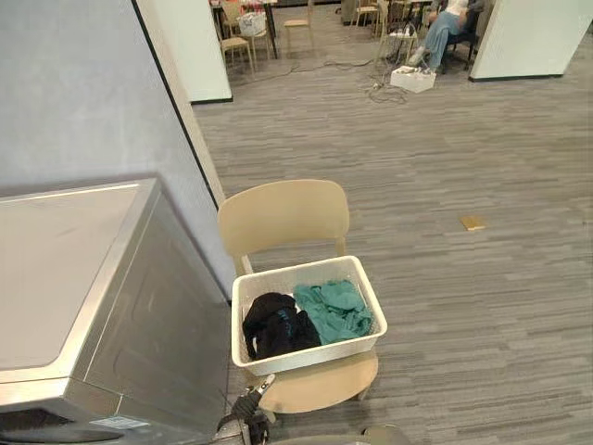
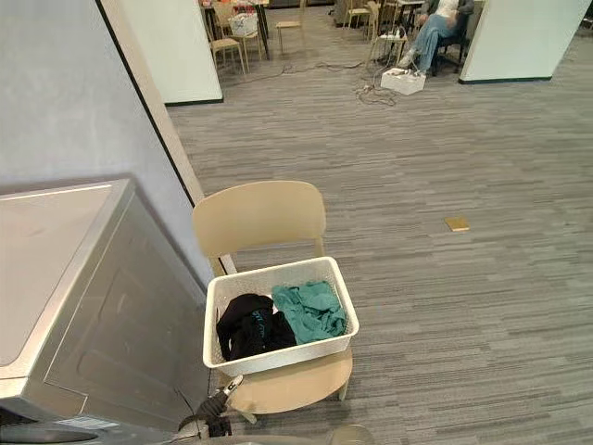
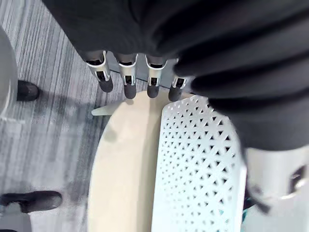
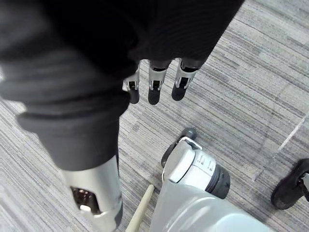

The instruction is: Pick up the laundry basket with both hands and put the clothes into the washing machine.

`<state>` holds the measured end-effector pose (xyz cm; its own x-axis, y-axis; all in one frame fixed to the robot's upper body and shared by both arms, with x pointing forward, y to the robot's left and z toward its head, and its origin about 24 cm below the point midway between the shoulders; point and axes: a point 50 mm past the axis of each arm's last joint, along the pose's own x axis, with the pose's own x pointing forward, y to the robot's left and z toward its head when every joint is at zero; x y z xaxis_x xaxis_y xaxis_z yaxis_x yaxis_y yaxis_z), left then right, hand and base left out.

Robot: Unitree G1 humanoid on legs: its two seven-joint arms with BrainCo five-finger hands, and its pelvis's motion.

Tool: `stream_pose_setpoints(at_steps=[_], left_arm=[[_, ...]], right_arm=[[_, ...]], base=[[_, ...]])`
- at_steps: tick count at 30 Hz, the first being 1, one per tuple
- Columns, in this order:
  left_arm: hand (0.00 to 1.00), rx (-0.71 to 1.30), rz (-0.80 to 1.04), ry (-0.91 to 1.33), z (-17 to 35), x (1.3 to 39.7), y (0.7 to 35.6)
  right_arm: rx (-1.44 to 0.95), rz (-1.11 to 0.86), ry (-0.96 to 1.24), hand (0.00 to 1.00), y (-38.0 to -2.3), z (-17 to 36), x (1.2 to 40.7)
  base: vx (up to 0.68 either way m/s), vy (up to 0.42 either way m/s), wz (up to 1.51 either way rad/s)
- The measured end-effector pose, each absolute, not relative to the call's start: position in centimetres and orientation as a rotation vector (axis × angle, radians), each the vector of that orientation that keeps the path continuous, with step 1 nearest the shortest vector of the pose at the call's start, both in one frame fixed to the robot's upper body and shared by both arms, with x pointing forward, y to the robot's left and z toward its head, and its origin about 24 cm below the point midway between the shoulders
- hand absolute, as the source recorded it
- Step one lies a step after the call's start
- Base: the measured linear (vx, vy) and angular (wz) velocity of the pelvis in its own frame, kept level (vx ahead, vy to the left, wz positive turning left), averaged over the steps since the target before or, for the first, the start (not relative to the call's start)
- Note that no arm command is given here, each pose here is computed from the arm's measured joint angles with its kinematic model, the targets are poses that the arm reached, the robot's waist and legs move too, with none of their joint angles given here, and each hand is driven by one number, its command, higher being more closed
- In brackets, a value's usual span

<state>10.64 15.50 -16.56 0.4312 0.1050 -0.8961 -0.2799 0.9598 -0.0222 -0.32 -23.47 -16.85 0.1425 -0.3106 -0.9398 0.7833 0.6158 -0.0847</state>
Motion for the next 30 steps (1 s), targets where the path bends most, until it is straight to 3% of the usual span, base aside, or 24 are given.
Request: stream_pose_setpoints(at_steps=[2,5,7,11,14,19,27,30], left_arm=[[0.0,-0.189,0.275,1.107,-16.6,10.4,16.2],[0.0,-0.195,0.326,1.113,-16.7,9.7,17.5],[0.0,-0.18,0.328,1.119,-16.7,9.4,17.9],[0.0,-0.038,0.245,1.145,-16.8,8.5,18.9],[0.0,0.041,0.186,1.13,-16.5,9.1,19.3],[0.0,0.202,-0.04,1.03,-15.8,12.0,16.9],[0.0,0.212,-0.05,0.812,-13.0,18.4,16.3],[0.0,0.199,-0.015,0.763,-12.2,19.5,17.1]], right_arm=[[0.485,-0.818,1.111,0.0,-24.0,-16.5,1.4],[0.377,-0.703,0.802,0.0,-25.6,-13.0,7.6],[0.287,-0.597,0.526,0.0,-25.9,-8.3,12.1],[0.143,-0.464,0.194,0.0,-24.6,-1.8,17.8],[0.065,-0.378,0.087,0.0,-23.1,0.6,20.4],[-0.171,-0.187,-0.111,0.0,-21.4,6.0,27.1],[-0.562,0.08,-0.241,0.0,-18.5,14.4,36.7],[-0.655,0.126,-0.239,0.0,-18.2,16.3,38.2]], base=[[-0.06,-0.041,-0.11],[-0.1,0.04,-0.2],[-0.11,0.064,-0.04],[-0.11,0.071,0.04],[-0.05,0.02,0.09],[0.02,-0.006,0.44],[-0.04,0.009,0.43],[-0.12,0.019,0.33]])
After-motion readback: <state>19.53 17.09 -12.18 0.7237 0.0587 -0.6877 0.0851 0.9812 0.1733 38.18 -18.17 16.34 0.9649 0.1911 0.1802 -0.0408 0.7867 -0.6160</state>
